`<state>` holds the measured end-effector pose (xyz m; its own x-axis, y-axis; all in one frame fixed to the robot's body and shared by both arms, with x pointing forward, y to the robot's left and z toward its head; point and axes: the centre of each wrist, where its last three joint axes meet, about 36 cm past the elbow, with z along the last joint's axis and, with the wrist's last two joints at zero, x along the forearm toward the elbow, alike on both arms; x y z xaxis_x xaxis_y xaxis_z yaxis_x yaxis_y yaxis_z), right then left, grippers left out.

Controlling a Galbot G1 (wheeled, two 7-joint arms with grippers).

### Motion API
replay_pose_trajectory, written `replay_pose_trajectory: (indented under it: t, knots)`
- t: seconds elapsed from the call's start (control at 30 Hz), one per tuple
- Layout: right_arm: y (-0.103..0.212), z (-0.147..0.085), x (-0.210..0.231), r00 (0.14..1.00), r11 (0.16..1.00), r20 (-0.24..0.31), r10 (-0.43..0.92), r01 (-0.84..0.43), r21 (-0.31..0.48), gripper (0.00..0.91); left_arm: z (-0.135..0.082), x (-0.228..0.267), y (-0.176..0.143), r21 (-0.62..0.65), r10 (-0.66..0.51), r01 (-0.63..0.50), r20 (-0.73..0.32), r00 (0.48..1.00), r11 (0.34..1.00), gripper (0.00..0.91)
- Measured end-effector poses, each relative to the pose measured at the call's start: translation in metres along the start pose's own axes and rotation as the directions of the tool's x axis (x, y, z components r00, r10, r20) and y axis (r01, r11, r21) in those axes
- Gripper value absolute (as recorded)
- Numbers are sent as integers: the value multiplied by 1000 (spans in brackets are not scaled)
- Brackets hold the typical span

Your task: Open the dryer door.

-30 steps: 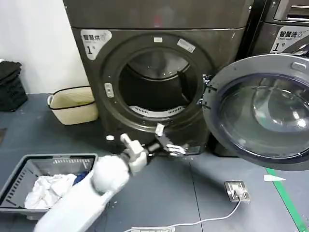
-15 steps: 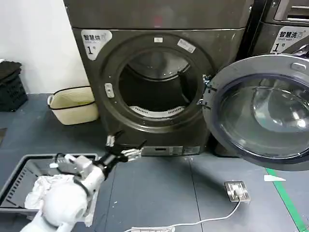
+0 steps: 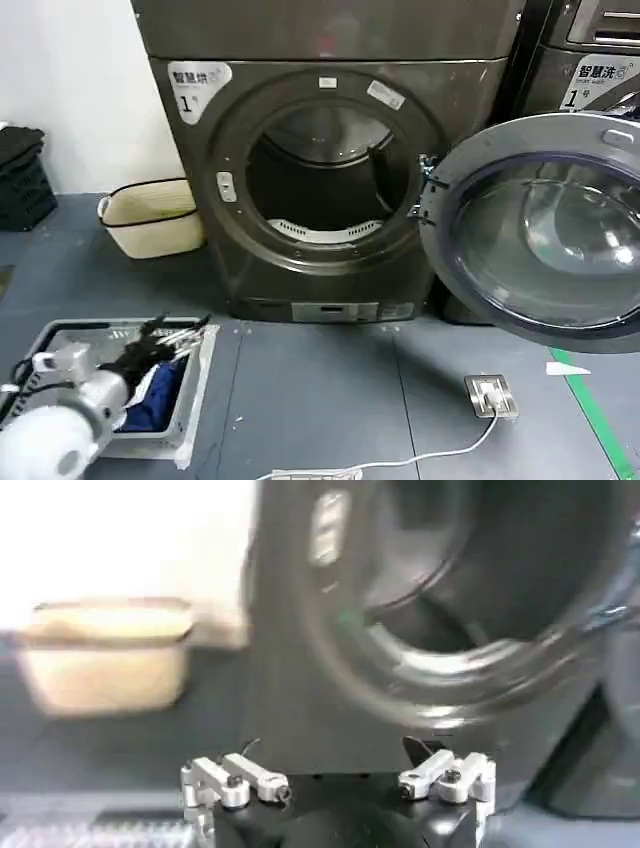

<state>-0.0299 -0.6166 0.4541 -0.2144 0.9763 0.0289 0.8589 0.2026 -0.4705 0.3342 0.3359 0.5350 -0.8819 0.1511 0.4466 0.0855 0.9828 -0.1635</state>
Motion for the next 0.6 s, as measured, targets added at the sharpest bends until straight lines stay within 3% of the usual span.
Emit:
replay_pose_trajectory:
  t: [0.27,0.6]
  knots:
    - [11,0,-1,1000,1000,3,-22,22,-9,907,-26,17,22,175,-142,147,-40,989,974,907]
    - [14,3,0,1000,999,0,-31,31,-12,907,-59,2,53,297,-163,226,-224,961,928,907]
